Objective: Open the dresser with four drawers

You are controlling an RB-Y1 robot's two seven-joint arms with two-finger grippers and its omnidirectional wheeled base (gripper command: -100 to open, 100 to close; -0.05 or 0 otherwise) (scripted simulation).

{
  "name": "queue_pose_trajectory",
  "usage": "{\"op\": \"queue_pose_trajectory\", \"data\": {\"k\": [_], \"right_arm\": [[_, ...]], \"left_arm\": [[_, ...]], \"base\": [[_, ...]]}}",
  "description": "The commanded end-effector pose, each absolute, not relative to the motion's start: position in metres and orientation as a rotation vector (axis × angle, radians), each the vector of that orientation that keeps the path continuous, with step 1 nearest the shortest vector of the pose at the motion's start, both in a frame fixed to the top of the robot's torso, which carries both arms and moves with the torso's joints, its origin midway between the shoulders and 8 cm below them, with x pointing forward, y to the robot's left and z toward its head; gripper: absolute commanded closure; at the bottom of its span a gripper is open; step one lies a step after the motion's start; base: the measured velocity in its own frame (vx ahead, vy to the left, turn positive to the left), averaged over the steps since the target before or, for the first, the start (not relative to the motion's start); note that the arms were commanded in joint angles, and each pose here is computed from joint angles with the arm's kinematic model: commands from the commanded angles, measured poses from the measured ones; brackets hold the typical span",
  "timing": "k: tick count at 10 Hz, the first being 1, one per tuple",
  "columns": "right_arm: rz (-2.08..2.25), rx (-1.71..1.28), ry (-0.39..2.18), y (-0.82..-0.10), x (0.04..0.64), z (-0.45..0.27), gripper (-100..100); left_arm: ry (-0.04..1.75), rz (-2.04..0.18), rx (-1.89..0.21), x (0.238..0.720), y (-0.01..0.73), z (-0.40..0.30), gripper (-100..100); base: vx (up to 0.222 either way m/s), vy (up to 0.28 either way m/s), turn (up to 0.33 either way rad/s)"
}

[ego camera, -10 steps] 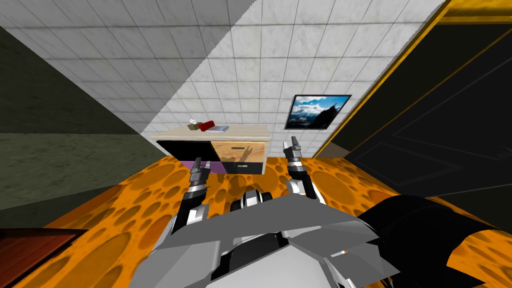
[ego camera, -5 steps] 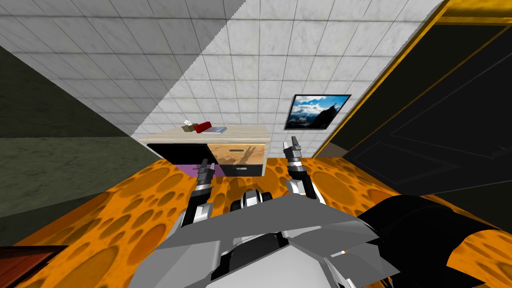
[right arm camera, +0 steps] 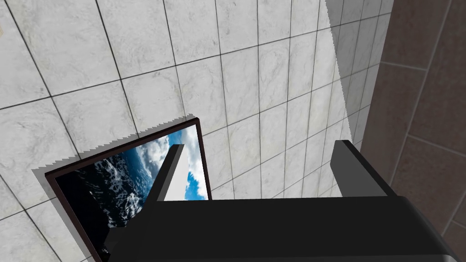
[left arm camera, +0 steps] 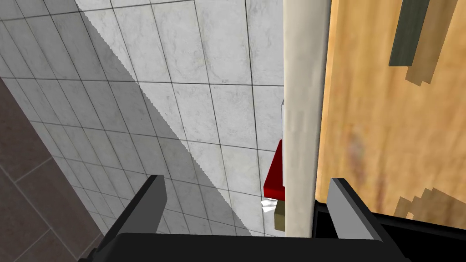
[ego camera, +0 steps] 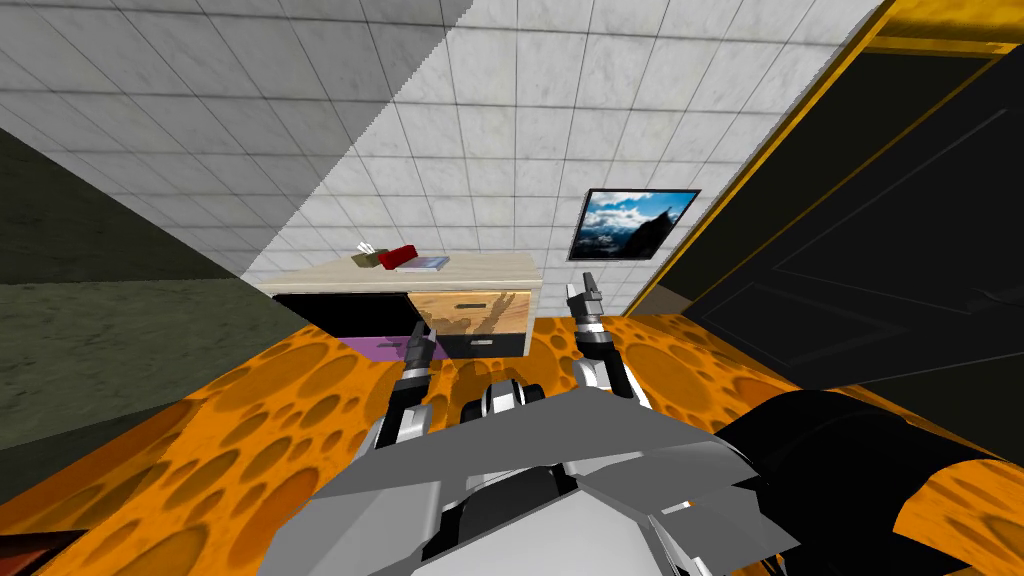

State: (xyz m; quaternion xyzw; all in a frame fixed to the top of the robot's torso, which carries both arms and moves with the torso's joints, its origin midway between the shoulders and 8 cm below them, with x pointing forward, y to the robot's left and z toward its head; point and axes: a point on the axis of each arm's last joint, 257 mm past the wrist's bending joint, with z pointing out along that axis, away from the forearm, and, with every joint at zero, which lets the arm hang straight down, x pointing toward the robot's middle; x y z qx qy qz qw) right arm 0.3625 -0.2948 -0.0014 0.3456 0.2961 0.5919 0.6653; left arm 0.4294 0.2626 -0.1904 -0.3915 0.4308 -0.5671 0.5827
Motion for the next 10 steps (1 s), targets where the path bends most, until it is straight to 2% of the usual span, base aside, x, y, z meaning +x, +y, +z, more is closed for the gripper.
{"op": "queue_pose_trajectory", "data": {"k": [1, 10], "right_arm": [[1.337, 0.78, 0.669, -0.295, 0.362, -0.001, 0], [1.337, 0.78, 0.669, -0.295, 0.362, -0.001, 0]], "left_arm": [[1.043, -1.318, -0.945, 0.434, 0.256, -0.214, -100], [1.181, -1.29, -1.031, 0.447, 0.232, -0.288, -100]], "base": [[0.108, 0.016, -0.066], [0.106, 0.018, -0.059]]}}
